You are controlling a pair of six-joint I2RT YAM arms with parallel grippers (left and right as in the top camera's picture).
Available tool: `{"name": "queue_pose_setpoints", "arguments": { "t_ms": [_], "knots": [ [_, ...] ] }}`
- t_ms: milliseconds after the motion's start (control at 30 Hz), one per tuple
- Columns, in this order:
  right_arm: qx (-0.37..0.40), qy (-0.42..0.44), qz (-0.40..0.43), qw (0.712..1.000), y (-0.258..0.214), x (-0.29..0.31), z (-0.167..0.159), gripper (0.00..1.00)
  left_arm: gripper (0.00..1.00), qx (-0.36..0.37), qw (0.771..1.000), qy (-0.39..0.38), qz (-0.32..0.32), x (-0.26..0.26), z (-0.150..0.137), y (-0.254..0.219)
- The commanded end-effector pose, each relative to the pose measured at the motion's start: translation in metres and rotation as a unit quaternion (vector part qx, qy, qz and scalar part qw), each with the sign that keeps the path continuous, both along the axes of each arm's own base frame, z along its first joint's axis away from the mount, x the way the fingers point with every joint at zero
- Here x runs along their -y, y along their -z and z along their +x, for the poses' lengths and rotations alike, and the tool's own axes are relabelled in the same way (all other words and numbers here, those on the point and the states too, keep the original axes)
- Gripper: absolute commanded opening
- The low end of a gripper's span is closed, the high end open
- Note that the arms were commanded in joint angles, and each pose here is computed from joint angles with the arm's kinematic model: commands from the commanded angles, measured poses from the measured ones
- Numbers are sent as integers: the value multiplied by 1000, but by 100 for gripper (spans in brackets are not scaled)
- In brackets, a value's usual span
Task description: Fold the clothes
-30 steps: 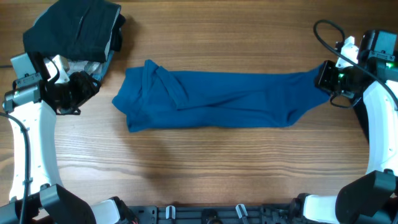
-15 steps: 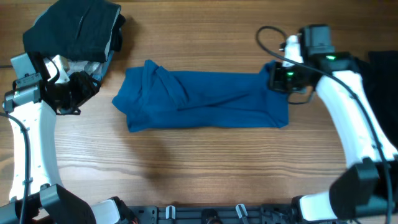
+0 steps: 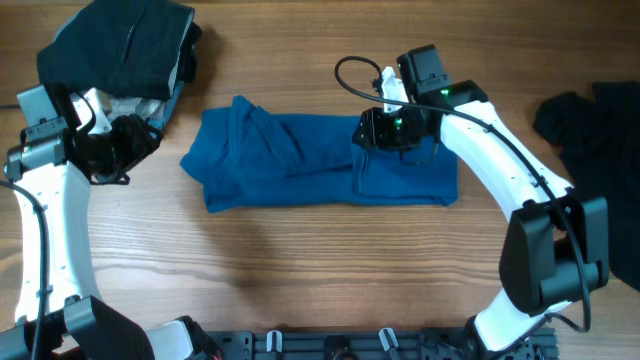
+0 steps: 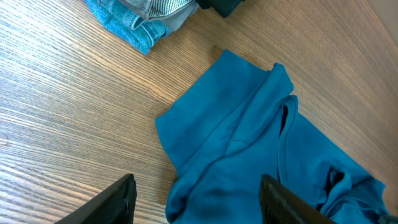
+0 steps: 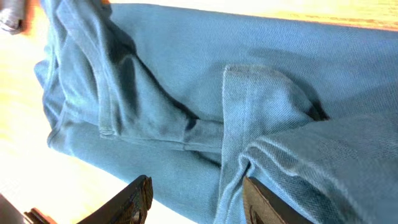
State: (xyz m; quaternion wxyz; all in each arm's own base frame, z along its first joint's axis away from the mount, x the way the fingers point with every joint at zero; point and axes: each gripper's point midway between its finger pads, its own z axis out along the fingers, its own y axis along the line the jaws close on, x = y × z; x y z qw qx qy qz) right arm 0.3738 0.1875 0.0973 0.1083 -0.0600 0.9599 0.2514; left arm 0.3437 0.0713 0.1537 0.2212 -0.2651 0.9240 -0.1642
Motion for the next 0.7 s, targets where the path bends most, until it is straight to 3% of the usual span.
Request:
{"name": "queue_pose_setpoints", "arguments": {
  "t_ms": [0, 33, 67, 200, 333, 500, 600, 667],
  "knots": [
    [21, 63, -48, 997, -17, 48, 11, 43, 63, 18, 1000, 3, 4, -1, 2, -11],
    [8, 88, -68, 994, -13, 64, 10, 19, 63, 18, 1000, 3, 4, -1, 2, -11],
    [-5, 101, -83, 991, -8, 77, 6, 4, 63, 18, 1000, 3, 4, -1, 3, -11],
    [-58, 125, -111, 984, 12, 106, -11, 4, 63, 18, 1000, 3, 4, -1, 2, -11],
    [-47, 137, -102, 984, 33, 104, -3, 4, 63, 18, 1000, 3, 4, -1, 3, -11],
    [-35, 98, 14, 995, 48, 50, 14, 5, 63, 21, 1000, 3, 5, -1, 4, -12],
    [39, -17, 142, 989, 16, -16, 26, 4, 63, 21, 1000, 3, 5, -1, 4, -12],
    [81, -55, 170, 981, -7, -36, 31, 4, 63, 21, 1000, 3, 5, -1, 4, -12]
  ]
}}
